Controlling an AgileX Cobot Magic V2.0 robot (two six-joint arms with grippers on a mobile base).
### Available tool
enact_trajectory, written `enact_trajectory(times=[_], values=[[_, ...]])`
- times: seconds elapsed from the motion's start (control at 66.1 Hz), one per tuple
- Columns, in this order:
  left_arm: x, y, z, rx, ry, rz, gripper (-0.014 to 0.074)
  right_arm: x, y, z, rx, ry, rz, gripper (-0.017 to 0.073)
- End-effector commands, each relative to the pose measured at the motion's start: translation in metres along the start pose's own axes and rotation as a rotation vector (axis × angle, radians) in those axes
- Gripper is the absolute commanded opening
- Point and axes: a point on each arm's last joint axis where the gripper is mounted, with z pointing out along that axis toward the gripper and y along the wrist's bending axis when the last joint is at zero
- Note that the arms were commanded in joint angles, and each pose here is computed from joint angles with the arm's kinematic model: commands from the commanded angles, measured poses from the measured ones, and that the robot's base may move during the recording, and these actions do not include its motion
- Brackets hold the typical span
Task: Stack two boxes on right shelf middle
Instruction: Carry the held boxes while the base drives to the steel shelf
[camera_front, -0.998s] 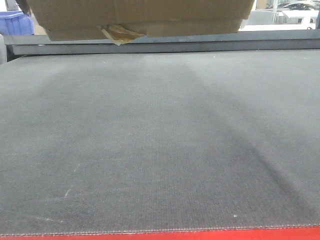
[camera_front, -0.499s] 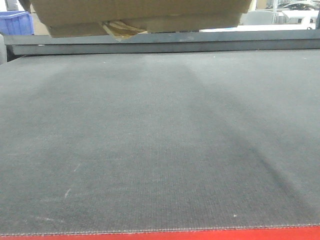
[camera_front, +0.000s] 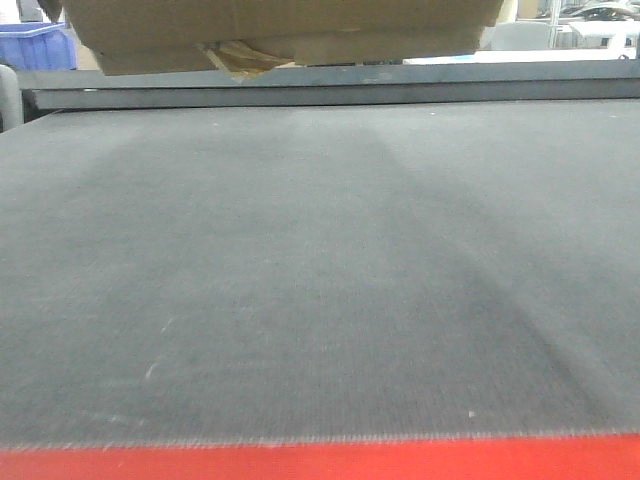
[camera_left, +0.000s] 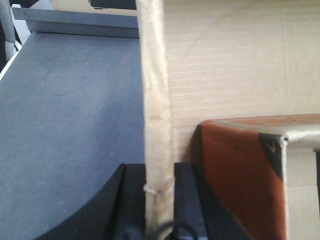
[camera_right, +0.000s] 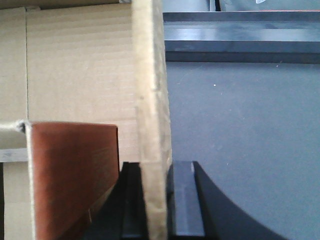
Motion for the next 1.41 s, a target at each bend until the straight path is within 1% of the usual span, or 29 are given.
enact_trajectory(times=[0.0, 1.391], values=[[-0.0094, 0.0014, -0.0100, 0.027, -0.063, -0.012, -0.0111, -0.0147, -0.0003, -0.0114, -0.033, -0.105, 0.003, -0.0153], [-0.0094, 0.0014, -0.0100, 0.027, -0.063, -0.012, -0.0111, -0.0153, 0.0000, -0.0115, -0.037, -0.112, 0.003, -0.0153]])
